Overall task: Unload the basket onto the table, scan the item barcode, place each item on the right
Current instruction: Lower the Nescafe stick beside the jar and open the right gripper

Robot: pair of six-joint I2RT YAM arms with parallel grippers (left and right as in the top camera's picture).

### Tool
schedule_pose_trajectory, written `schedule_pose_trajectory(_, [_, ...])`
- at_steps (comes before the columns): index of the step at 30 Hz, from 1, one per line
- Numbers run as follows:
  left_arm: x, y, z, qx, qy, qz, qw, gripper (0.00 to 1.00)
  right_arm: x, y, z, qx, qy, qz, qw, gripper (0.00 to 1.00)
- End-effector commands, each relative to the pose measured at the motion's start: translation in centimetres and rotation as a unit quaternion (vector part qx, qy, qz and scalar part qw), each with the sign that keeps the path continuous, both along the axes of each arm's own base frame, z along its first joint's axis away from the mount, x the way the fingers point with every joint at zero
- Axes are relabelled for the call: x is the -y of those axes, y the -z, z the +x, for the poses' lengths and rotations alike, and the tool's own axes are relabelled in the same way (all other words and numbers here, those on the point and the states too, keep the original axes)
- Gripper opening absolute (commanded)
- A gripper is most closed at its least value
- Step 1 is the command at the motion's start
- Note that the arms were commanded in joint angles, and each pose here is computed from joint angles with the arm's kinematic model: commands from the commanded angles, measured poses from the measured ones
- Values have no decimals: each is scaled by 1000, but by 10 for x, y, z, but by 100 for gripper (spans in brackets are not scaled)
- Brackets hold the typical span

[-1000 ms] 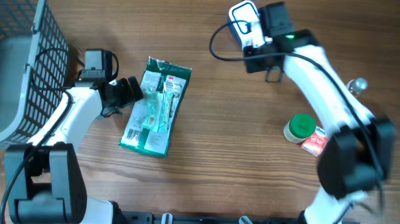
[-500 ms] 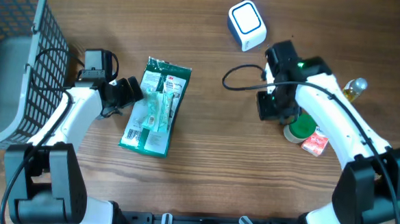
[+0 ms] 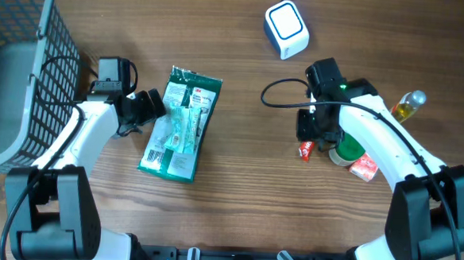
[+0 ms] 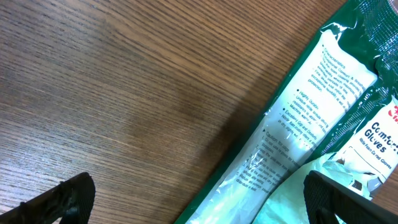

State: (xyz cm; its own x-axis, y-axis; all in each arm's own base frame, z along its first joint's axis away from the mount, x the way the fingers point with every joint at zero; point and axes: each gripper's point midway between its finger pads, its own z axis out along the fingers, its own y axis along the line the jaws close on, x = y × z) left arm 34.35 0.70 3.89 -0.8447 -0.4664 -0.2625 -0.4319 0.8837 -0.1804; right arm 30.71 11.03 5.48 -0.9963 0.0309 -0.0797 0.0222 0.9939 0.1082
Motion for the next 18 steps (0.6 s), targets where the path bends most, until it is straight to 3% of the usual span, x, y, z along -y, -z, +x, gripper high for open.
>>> schedule_pose_trajectory(1, [-4,3,-2,-3,-8,0,1000,100,-52,-7,5,-1,-7,142,990,25])
schedule_pose_trajectory(3, [-4,3,-2,-3,-8,0,1000,100,-69,-10,16,25,-10,171,985,13])
schedule_pose_trajectory(7, [-4,3,-2,-3,-8,0,1000,100,-68,8,28,55,71,150,985,12])
schedule_pose_trajectory(12, [-4,3,-2,-3,-8,0,1000,100,-35,37,15,48,153,79,984,6])
schedule_pose_trajectory(18, [-4,3,-2,-3,-8,0,1000,100,-21,46,10,47,184,53,980,4])
